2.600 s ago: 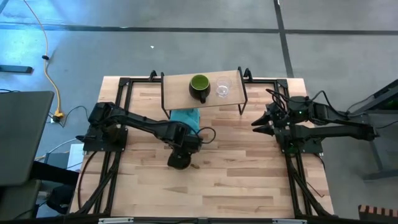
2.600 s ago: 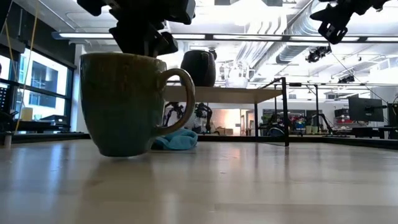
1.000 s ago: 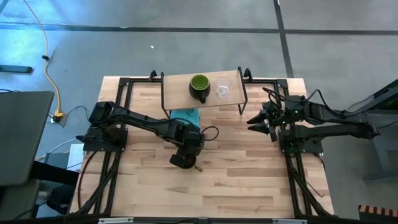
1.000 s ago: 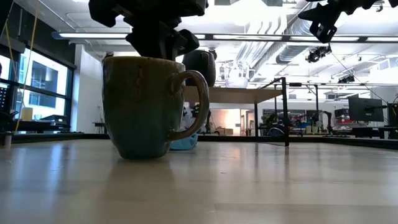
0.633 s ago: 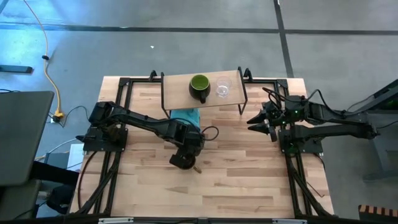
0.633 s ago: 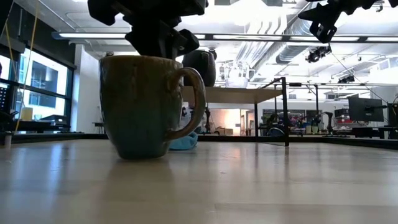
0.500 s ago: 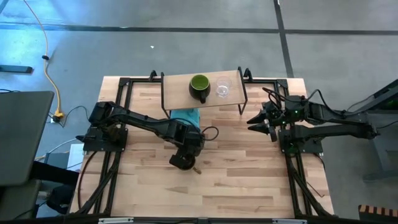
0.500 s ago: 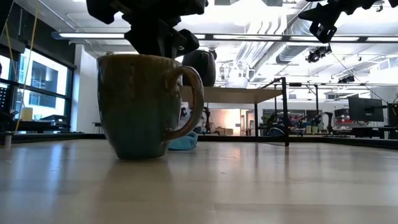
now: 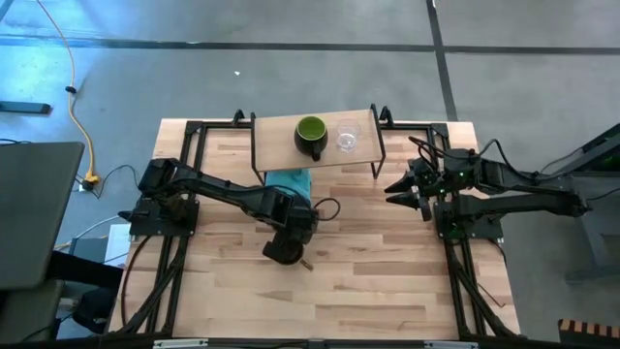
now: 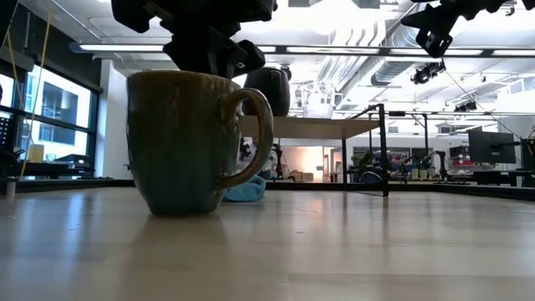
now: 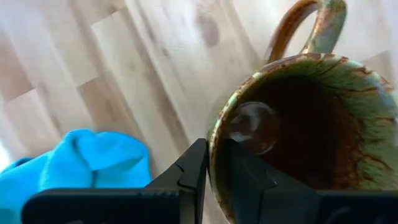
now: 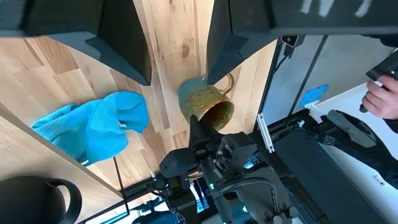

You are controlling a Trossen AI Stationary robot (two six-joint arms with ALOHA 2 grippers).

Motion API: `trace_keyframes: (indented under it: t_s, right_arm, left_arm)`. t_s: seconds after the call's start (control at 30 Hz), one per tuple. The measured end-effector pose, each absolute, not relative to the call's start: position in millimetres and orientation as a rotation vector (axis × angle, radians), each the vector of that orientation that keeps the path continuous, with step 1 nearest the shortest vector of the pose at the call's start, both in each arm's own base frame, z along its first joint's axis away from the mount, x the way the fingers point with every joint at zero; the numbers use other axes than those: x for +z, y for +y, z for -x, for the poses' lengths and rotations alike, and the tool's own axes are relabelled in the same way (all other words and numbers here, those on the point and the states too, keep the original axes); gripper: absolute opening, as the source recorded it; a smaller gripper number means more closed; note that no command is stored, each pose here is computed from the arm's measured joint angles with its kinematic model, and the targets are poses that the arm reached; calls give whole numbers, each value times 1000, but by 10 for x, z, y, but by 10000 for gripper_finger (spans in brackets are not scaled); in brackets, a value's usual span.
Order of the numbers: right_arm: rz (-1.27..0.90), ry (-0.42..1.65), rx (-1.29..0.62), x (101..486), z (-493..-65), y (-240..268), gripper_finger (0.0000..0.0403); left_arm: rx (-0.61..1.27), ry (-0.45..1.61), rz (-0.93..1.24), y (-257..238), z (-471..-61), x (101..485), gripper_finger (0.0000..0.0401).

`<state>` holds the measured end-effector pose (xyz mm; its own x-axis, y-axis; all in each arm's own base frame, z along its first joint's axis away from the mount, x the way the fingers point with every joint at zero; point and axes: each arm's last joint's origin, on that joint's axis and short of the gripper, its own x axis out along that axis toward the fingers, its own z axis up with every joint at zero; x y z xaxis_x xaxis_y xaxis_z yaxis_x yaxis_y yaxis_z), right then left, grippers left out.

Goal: Stack small to large cups/mugs on shelf
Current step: Put the green mug on the shelf

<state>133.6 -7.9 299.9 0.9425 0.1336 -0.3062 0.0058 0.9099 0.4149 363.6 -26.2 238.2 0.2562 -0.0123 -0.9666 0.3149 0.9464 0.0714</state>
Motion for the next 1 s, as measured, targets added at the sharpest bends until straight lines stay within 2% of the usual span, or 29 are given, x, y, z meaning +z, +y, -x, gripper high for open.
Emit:
trace_keyframes:
  t_s: [0.43,1.0]
  right_arm:
    - [-385,335,73,2999,-1336,-79,144]
    - [-386,345,71,2988,-1332,-79,144]
  left_arm:
    - [-128,1257,-333,-237,-3685,2396,47]
    - [-210,1246,-212,-271,-3686,2396,47]
